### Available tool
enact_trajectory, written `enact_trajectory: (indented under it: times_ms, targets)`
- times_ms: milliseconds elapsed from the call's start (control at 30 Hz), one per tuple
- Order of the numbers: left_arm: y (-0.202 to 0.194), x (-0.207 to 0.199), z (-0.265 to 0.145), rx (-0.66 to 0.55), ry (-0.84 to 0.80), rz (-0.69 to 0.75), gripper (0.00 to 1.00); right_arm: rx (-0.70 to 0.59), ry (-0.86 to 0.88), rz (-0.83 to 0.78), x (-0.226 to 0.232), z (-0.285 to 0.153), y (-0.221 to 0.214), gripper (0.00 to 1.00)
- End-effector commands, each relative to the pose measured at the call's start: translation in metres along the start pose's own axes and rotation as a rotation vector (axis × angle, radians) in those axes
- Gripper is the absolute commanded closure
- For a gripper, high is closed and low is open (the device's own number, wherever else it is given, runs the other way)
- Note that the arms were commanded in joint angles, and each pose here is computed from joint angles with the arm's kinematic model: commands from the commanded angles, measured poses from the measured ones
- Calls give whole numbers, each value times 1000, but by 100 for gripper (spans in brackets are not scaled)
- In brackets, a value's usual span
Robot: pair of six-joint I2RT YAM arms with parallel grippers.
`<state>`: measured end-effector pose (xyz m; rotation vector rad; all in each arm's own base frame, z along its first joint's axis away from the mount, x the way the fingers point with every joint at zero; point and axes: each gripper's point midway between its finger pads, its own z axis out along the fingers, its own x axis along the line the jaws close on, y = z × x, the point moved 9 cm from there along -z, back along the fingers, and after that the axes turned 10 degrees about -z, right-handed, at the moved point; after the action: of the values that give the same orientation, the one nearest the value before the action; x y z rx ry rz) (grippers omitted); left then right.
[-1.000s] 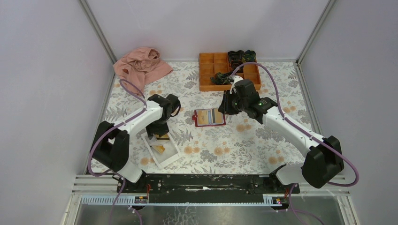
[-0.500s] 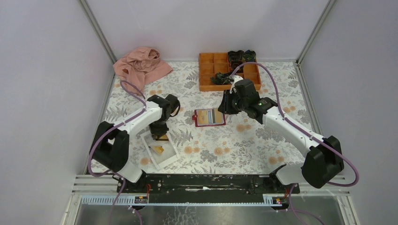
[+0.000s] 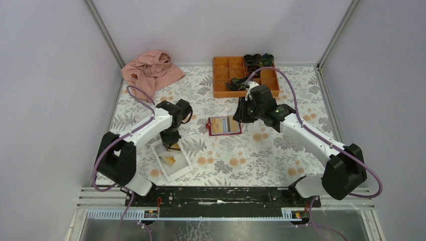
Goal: Put the credit cards into the card holder
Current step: Pick up the credit card from the storage box.
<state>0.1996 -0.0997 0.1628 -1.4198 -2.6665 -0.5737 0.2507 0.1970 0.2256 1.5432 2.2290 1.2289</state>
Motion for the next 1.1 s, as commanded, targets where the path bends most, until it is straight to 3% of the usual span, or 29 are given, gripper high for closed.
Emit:
enact_trajectory:
  times_ms: [0, 1067]
  targets:
    - [7, 0, -11, -10, -28, -4, 74, -39, 27, -7, 7, -1, 13, 70]
    - [-1, 5, -20, 44, -85, -29, 77, -11, 22, -5, 5, 8, 11, 70]
